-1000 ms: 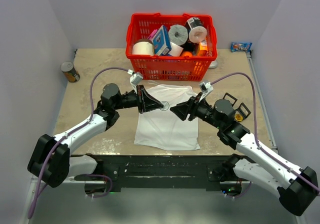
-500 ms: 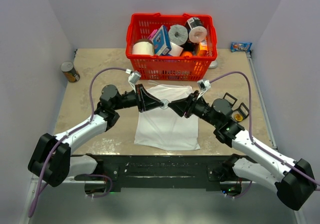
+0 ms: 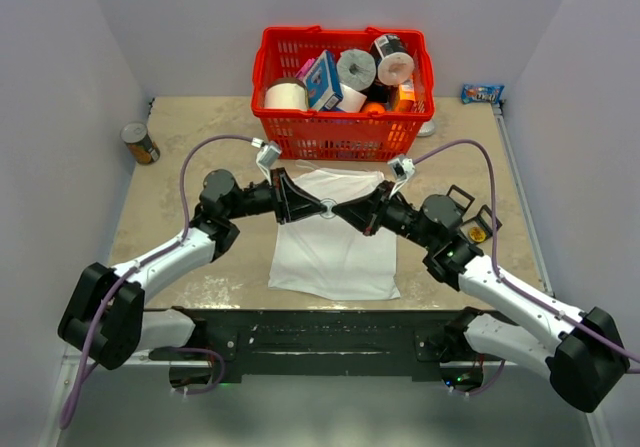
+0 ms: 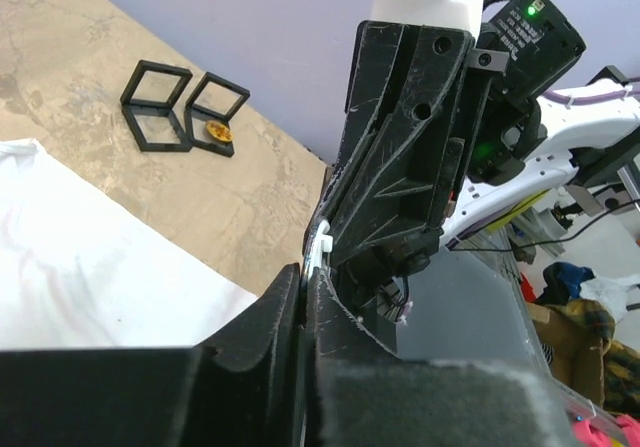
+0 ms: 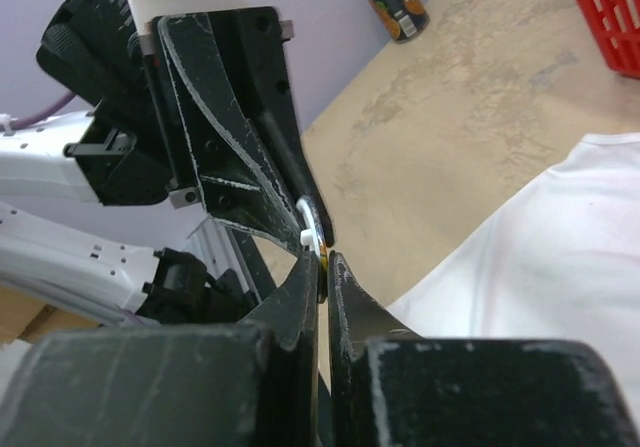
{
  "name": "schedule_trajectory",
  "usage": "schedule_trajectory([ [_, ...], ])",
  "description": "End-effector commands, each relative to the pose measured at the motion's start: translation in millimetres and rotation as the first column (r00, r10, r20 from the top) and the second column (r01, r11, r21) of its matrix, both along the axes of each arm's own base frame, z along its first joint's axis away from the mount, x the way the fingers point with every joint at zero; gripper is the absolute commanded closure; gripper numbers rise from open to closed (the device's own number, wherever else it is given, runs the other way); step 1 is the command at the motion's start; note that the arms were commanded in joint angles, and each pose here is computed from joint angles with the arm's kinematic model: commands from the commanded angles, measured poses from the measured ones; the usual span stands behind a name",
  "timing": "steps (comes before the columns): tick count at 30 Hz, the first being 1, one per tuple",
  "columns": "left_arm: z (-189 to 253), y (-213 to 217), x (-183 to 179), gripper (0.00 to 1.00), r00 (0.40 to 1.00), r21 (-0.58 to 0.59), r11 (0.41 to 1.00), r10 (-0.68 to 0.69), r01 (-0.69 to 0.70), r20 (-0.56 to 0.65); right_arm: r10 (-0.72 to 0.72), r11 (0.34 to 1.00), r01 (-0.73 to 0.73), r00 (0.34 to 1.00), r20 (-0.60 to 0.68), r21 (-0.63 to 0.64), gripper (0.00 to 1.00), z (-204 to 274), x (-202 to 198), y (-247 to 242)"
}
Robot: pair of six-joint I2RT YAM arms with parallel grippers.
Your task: Pin the brooch onto the clothing
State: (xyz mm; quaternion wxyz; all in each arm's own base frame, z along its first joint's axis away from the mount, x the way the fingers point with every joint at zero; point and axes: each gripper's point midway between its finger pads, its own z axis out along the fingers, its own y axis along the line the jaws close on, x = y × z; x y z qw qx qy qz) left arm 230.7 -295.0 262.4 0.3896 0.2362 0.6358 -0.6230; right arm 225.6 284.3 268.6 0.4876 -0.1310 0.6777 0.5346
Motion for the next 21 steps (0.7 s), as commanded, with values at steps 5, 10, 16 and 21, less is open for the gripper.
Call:
schedule_trajectory([
  [5, 6.1, 7.0, 4.8, 0.33, 0.989, 0.091, 0.992, -0.102, 0.092, 0.109, 0.080, 0.983, -0.065, 0.994, 0.079, -0.173, 1.00, 25.5, -11.6, -2.9],
  [10, 10.8, 7.2, -6.8, 0.30, 0.956, 0.157, 0.963, -0.243, 0.217, 0.168, 0.175, 0.902, -0.168, 0.984, -0.019, -0.397, 1.00, 1.8, -29.1, -14.2],
  [16, 6.9, 6.7, -21.3, 0.35, 0.928, 0.167, 0.937, -0.334, 0.308, 0.164, 0.288, 0.857, -0.290, 0.955, -0.070, -0.426, 1.00, 10.8, -48.4, -12.9],
  [21, 3.3, -1.4, -42.0, 0.36, 0.893, 0.162, 0.902, -0.424, 0.401, 0.149, 0.326, 0.824, -0.338, 0.939, -0.107, -0.456, 1.00, 3.1, -50.3, -11.1],
])
